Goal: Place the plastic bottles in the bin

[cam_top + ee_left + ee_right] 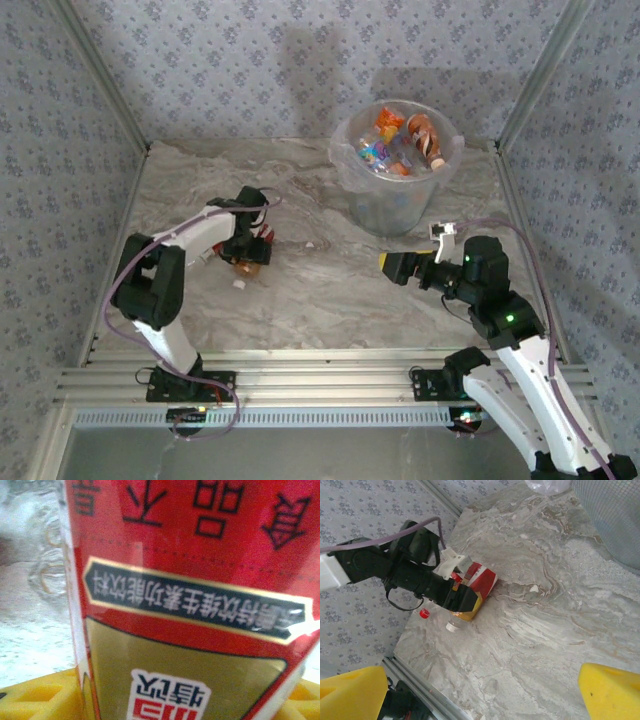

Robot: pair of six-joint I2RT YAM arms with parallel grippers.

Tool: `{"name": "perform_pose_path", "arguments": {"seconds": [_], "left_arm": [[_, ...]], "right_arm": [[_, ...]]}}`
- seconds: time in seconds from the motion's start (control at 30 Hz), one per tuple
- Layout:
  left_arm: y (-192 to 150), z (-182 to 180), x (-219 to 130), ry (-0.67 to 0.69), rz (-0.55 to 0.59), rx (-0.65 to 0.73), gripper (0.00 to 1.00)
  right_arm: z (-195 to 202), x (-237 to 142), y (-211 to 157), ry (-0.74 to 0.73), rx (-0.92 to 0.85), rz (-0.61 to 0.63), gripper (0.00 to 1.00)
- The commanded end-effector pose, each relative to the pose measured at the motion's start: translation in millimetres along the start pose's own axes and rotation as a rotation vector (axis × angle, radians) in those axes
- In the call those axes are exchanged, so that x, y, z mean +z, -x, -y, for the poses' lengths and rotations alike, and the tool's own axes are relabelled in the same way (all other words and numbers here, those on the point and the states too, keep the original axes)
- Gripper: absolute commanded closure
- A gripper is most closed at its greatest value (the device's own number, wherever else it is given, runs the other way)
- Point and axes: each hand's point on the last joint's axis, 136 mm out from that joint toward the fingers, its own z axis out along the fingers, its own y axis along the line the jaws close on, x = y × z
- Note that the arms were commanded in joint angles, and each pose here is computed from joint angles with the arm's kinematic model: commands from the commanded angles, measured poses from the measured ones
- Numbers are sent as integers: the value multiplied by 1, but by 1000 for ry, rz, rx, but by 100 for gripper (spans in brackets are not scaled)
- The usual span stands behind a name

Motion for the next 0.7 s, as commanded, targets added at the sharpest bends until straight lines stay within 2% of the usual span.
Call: {"name": "perform_pose_path", "arguments": {"seconds": [0.0,0.17,0.3,0.4,0.67], "left_arm": [[12,54,-39,-281,126,33,35],[15,116,-87,-598,233,108,36],[7,160,-120,-775,277,220,36],[0,186,-137,-871,290,274,36],[-20,235,-168,-1021,282,392,36]], "right_arm": [[-5,6,1,45,43,0,0],[-12,16,6,102,94,5,0],[-16,25,9,117,98,0,0],[-21,33,12,125,86,-3,0],[-29,51,19,90,34,-10,0]]}}
